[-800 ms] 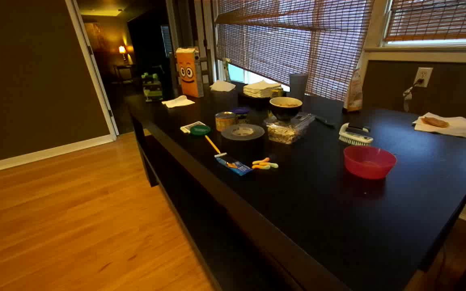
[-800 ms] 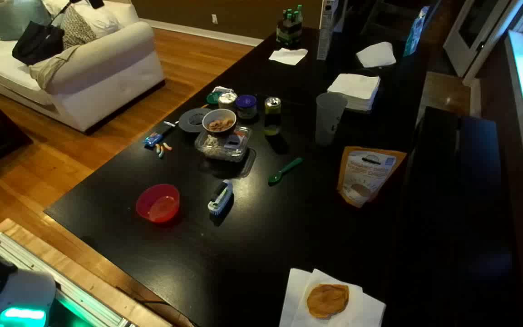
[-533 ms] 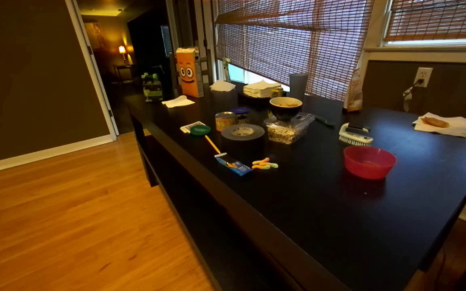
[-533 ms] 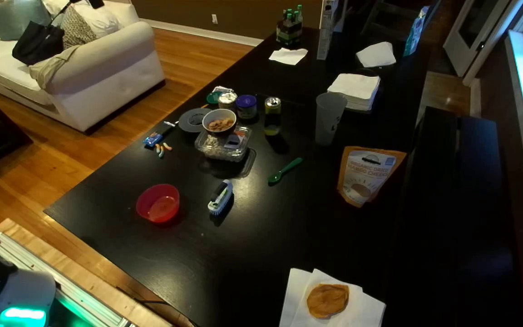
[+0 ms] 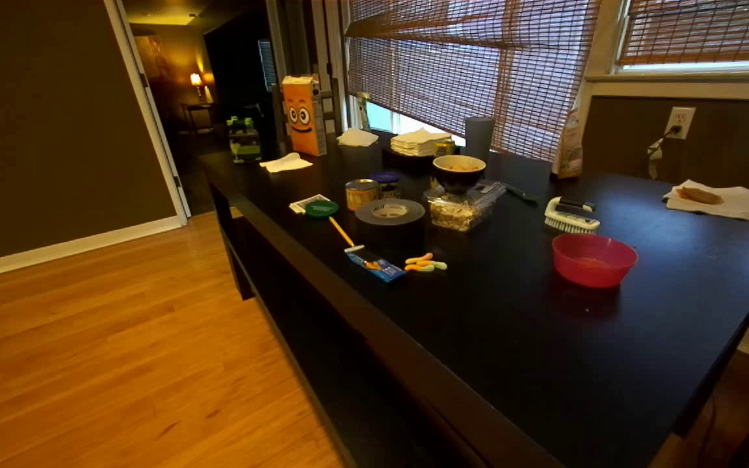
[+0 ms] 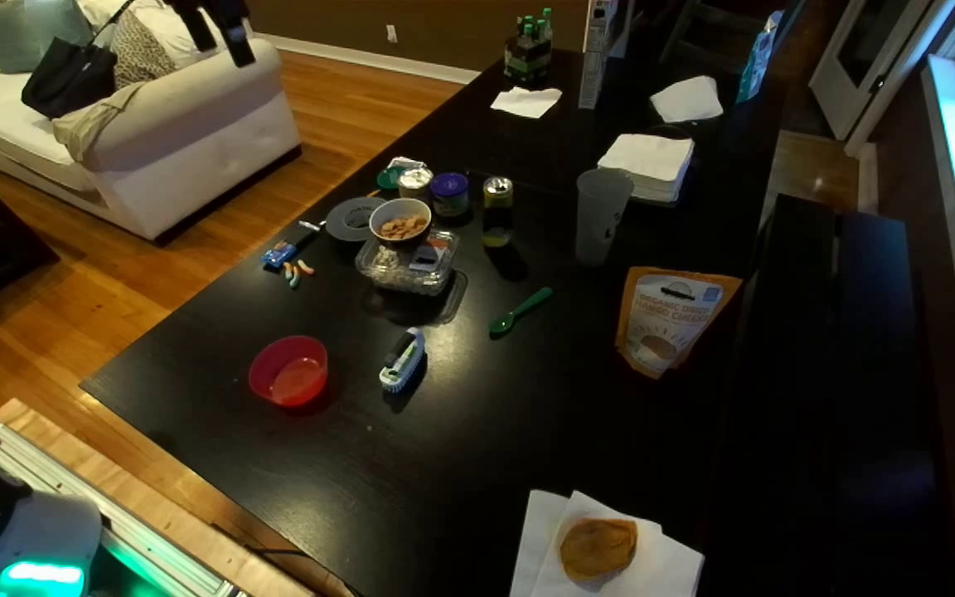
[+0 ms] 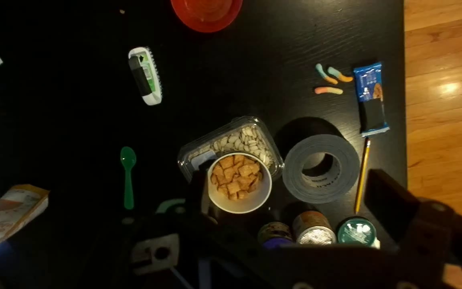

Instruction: Use the brush to scrub the surface

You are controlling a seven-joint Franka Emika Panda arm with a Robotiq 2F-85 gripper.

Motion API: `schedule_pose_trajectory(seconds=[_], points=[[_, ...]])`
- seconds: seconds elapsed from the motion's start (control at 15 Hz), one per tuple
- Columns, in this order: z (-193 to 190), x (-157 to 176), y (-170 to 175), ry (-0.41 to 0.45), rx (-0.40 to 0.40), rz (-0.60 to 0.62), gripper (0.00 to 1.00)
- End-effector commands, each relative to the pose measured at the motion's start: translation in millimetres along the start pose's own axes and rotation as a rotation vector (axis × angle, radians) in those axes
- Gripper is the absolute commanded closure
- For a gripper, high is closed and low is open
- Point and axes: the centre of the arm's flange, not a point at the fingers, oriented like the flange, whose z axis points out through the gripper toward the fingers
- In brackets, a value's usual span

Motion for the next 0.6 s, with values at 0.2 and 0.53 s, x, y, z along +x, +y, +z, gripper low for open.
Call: schedule_pose_trajectory(seconds=[0.2, 0.53], points=[[96, 64, 63, 0.011, -0.169, -0.069, 0.0], [134, 67, 92, -0.062, -0.209, -0.053, 0.0]])
